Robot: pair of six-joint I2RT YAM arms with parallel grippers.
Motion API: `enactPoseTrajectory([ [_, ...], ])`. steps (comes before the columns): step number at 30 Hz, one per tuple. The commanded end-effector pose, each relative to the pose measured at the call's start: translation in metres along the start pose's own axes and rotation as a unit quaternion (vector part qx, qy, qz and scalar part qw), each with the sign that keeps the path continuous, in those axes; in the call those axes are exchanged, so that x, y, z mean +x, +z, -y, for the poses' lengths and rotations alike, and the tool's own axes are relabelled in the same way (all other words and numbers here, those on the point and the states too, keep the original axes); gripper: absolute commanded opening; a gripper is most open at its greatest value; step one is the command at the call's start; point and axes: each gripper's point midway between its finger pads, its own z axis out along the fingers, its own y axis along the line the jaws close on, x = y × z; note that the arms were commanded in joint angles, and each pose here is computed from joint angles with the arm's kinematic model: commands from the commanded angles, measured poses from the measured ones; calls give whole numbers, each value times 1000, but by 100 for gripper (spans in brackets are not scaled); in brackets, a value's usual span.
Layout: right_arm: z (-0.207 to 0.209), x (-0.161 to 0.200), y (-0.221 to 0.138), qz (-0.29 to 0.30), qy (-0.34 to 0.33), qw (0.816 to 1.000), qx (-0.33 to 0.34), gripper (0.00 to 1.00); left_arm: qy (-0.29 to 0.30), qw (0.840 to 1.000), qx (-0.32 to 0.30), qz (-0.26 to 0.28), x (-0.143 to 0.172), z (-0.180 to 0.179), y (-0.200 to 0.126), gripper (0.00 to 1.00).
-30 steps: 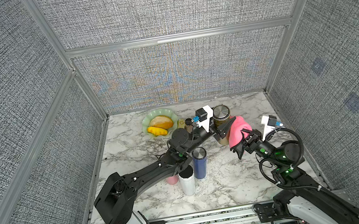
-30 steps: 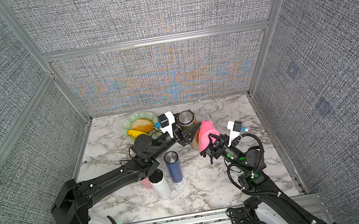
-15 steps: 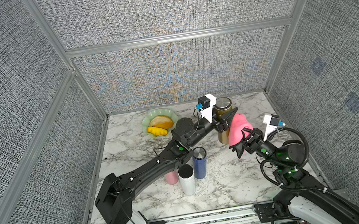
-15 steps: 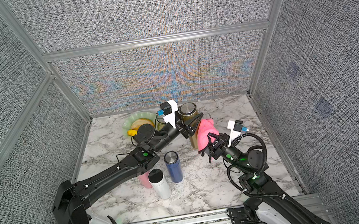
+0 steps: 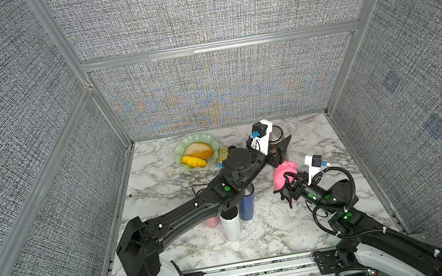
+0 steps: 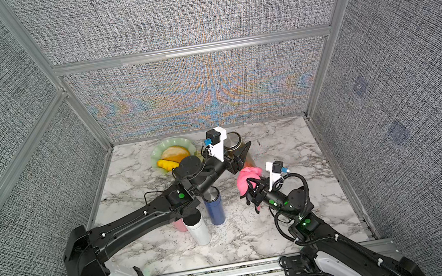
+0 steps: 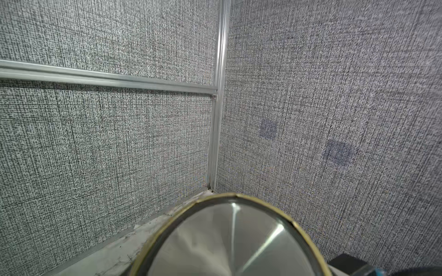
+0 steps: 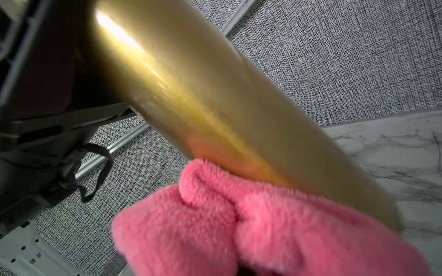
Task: Wipe the surface of the thermos
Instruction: Wipe the dirt from the surface of the thermos.
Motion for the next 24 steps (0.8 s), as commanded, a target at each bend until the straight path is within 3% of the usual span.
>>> enactPoseTrajectory([
  [1,-7,-25,4,21,-24,999,24,0,-62,997,27,36,-25,21,-5,0],
  [6,-29,-38,2,34,-35,999,-2,0,-76,996,-7,41,-22,11,-6,0],
  [12,25,5,-12,33,-15,997,68,0,-101,993,-68,3,-7,-7,4,0],
  [15,32,11,-18,36,-11,996,76,0,-113,991,-78,1,-4,-10,6,0],
  [24,-21,-46,-1,67,-42,996,30,0,-138,983,-120,-9,7,-20,7,0],
])
